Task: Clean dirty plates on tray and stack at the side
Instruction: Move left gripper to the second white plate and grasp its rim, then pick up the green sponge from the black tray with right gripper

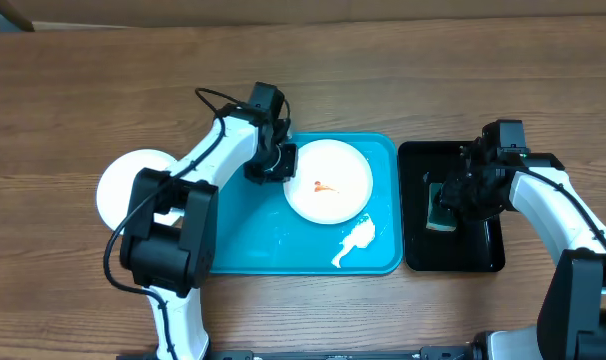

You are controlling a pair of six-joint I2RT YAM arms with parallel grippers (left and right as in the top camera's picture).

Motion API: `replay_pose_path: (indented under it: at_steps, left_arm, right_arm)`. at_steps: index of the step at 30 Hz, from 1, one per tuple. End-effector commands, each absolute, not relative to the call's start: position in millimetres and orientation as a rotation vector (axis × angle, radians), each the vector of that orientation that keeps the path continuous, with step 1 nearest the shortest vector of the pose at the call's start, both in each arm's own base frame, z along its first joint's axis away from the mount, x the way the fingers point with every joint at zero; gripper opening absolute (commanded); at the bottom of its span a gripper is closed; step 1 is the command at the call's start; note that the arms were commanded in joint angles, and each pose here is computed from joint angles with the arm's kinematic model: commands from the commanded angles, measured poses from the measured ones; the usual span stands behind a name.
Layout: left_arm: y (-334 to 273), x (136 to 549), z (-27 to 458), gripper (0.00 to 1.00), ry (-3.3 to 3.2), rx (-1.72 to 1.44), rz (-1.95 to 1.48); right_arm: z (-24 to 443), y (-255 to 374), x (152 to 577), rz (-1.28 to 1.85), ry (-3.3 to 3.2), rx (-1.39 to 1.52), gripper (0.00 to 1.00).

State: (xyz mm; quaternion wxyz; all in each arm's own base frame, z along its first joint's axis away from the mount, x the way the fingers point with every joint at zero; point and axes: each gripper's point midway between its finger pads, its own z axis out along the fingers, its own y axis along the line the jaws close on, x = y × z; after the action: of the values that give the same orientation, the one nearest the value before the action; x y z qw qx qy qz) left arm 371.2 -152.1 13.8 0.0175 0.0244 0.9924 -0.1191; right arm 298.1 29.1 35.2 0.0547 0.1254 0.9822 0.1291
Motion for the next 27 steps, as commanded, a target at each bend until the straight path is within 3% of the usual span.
replay_pose_path:
  at_steps: [1,20,24,27]
  left_arm:
    - [-127.6,372.3,47.5,0.04,3.027,-0.107,-0.220]
    - [-127.5,327.8,23.0,0.04,3.187,-0.099,-0.143]
    - [-127.9,327.6,23.0,0.04,3.189,-0.099,-0.146]
    - [-128.0,327.7,23.0,0.04,3.188,-0.099,-0.147]
  right_arm:
    - [39.6,30.0,299.4,0.389,2.973,0.370,0.45]
    - [19.6,27.7,292.1,0.363,3.047,0.395,0.43]
    - [5.1,27.9,286.9,0.362,3.098,0.416,0.33]
    - [-2.5,27.9,285.8,0.361,3.117,0.423,0.15]
